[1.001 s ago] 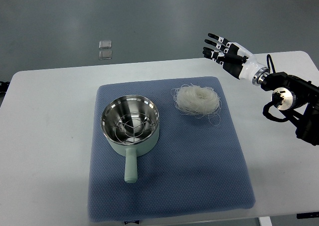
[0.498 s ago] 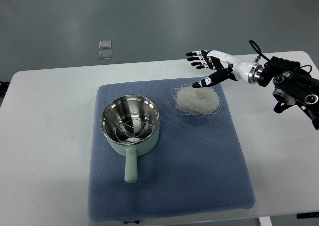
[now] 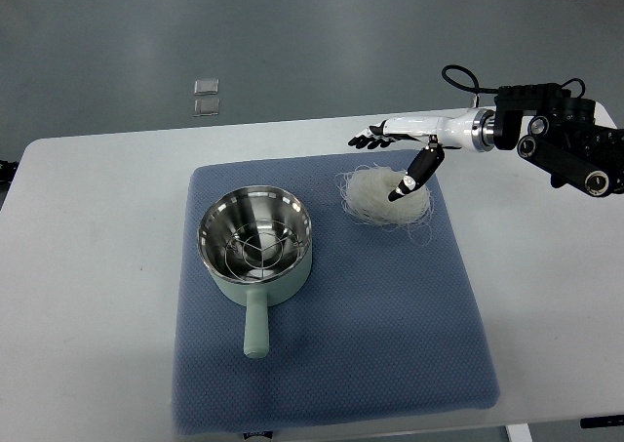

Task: Put vermicelli into pot with right hand
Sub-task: 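Move the right hand down over the white vermicelli bundle, then close the right hand fingers around the vermicelli bundle, then lift the vermicelli up off the mat with the right hand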

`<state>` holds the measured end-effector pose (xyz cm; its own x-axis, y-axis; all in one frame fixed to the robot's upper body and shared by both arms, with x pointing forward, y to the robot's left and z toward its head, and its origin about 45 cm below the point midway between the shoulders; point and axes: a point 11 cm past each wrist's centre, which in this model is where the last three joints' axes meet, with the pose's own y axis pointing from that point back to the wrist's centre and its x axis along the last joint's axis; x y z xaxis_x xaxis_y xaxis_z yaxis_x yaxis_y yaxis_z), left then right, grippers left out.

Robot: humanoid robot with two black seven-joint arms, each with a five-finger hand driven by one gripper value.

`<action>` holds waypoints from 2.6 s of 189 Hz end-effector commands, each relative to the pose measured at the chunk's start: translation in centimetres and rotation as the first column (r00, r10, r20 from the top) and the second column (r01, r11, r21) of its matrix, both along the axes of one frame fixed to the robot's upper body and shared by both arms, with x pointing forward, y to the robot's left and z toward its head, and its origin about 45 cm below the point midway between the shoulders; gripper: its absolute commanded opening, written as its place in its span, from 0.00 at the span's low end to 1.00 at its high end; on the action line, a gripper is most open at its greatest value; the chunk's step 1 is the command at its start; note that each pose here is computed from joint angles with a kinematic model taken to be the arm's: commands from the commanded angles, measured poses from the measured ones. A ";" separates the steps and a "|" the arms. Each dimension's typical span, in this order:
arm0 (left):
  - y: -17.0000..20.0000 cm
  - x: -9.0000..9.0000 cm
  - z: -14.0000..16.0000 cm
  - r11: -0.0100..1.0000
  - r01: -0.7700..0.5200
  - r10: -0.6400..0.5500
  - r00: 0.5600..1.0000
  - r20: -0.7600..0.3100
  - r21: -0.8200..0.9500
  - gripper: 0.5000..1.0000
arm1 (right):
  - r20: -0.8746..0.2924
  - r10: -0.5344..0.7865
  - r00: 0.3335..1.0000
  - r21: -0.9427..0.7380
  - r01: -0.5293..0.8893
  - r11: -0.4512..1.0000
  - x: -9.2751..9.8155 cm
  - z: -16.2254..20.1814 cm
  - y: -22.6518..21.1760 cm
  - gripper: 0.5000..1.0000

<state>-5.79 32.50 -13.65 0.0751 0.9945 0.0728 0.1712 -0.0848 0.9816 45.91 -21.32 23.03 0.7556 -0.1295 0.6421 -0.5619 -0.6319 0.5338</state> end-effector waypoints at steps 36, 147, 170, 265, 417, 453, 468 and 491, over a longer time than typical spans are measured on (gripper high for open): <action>0.0 0.0 0.0 1.000 0.000 0.000 1.000 0.000 0.000 1.00 | 0.029 0.024 0.999 -0.103 -0.021 0.994 0.4 -1.2 0.4 0.86; 0.0 0.0 0.0 1.000 0.000 0.000 1.000 0.000 0.000 1.00 | 0.009 0.006 1.000 -0.175 -0.004 0.984 0.2 -4.8 0.6 0.86; 0.0 0.0 0.0 1.000 -0.001 0.001 1.000 0.000 0.000 1.00 | 0.031 0.002 1.000 -0.174 0.003 0.985 0.4 -4.8 0.7 0.86; 0.0 0.0 0.0 1.000 -0.001 0.001 1.000 0.000 0.000 1.00 | 0.069 0.025 0.997 -0.213 -0.010 0.977 -0.1 -5.9 0.6 0.43; 0.0 0.0 0.0 1.000 -0.001 0.001 1.000 0.000 0.000 1.00 | 0.160 0.162 0.974 -0.235 -0.122 0.964 1.1 -2.4 2.1 0.00; 0.0 0.0 0.0 1.000 0.000 0.000 1.000 0.000 0.000 1.00 | 0.194 0.181 0.964 -0.237 -0.133 0.962 2.0 -0.2 2.9 0.00; 0.0 0.0 0.0 1.000 -0.001 0.001 1.000 0.000 0.000 1.00 | 0.218 0.199 0.955 -0.228 -0.148 0.962 2.4 1.3 3.4 0.00; 0.0 0.0 0.0 1.000 0.000 0.000 1.000 0.000 0.000 1.00 | 0.247 0.252 0.936 -0.211 -0.202 0.956 2.7 3.8 5.1 0.00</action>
<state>-5.78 32.50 -13.65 0.0749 0.9945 0.0727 0.1712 -0.0847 0.9816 48.36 -17.63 24.65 0.5727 0.1488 0.8062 -0.5749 -0.6282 0.5243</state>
